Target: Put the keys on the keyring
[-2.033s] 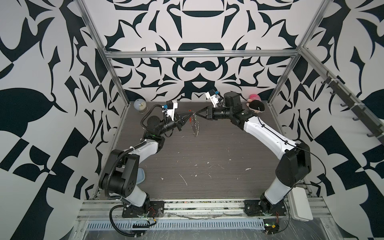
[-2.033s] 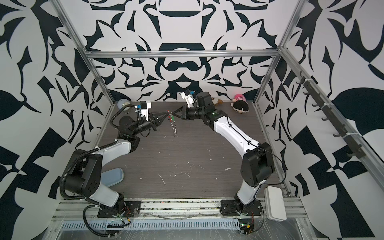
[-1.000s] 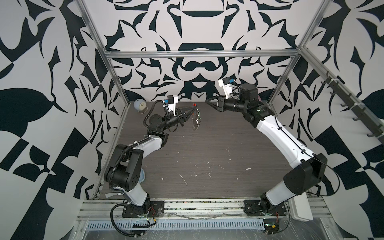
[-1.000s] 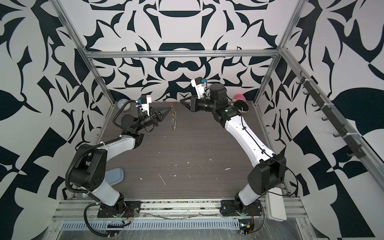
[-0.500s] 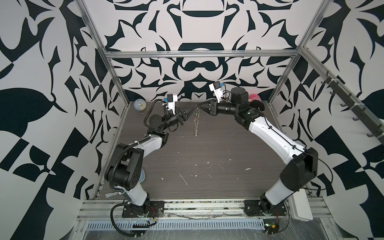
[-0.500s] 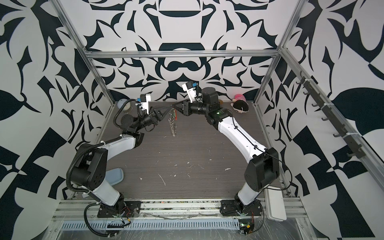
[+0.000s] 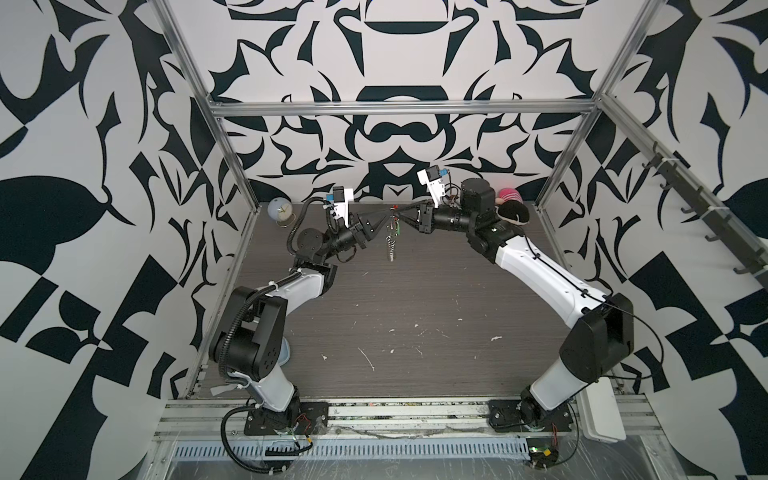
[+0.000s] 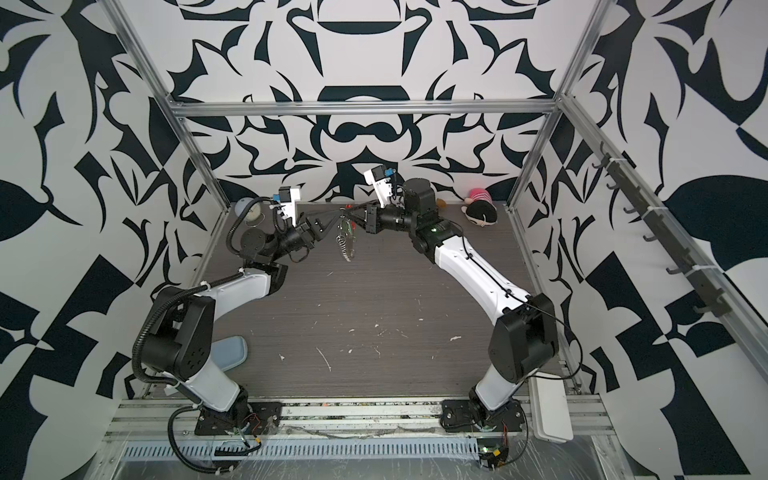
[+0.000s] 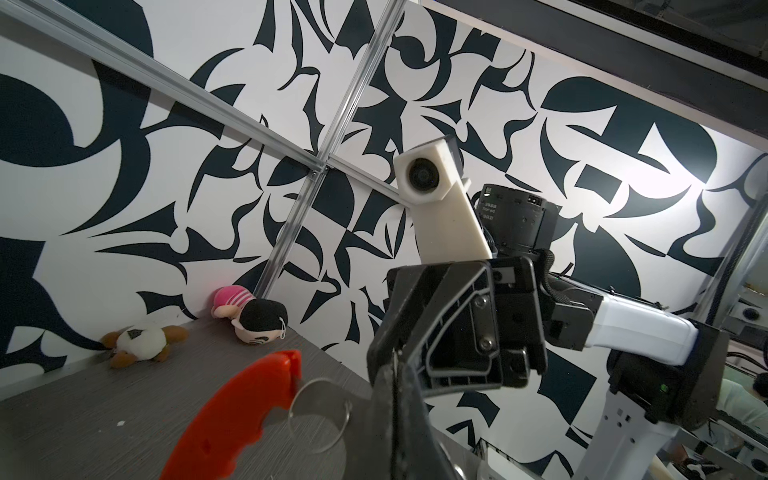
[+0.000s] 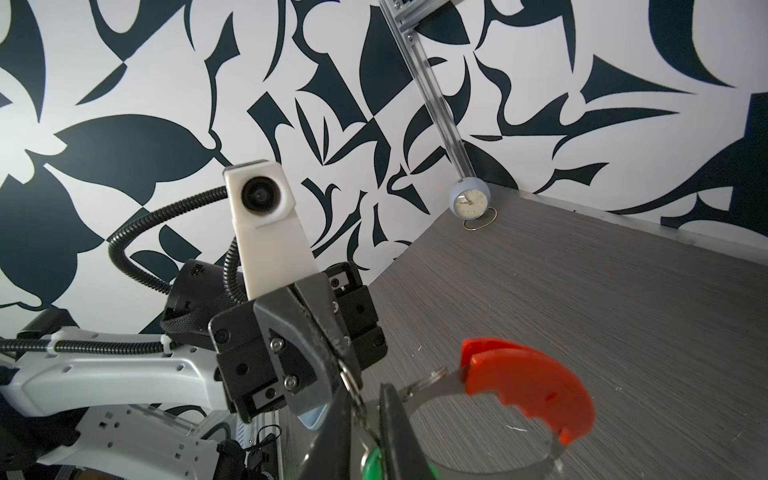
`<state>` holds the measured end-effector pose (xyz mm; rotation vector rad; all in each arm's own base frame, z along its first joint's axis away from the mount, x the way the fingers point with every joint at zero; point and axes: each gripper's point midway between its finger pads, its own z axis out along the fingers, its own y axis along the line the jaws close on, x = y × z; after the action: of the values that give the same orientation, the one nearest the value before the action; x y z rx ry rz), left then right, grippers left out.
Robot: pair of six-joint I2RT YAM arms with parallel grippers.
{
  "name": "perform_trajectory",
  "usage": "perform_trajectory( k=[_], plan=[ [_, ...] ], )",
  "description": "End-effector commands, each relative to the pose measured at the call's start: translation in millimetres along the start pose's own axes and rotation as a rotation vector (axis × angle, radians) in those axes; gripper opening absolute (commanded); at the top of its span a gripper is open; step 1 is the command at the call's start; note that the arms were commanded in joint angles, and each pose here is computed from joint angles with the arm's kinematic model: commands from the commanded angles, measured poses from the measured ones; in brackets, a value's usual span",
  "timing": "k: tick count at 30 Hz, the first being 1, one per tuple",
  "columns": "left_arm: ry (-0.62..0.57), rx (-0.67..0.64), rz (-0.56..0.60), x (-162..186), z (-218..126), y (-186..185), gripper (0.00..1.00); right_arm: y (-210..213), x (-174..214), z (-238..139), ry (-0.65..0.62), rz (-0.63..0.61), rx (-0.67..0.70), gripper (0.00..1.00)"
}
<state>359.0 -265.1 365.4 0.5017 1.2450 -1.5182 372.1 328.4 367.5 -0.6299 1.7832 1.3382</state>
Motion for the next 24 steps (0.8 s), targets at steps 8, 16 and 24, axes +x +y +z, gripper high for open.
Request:
perform_trajectory(
  k=[8, 16, 24],
  plan=[
    [-0.051, 0.073, 0.056, -24.5, 8.6, -20.5, 0.00, 20.0, -14.6, -1.8, -0.046, -0.047, -0.070, 0.02],
    [-0.036, 0.071, 0.080, -18.1, 7.8, -17.5, 0.07, 22.2, -19.0, -2.7, -0.059, -0.067, -0.073, 0.00],
    [0.241, -0.022, 0.289, 29.7, -8.0, -12.2, 0.25, -8.0, 4.3, -5.4, 0.083, -0.252, 0.102, 0.00]
  ],
)
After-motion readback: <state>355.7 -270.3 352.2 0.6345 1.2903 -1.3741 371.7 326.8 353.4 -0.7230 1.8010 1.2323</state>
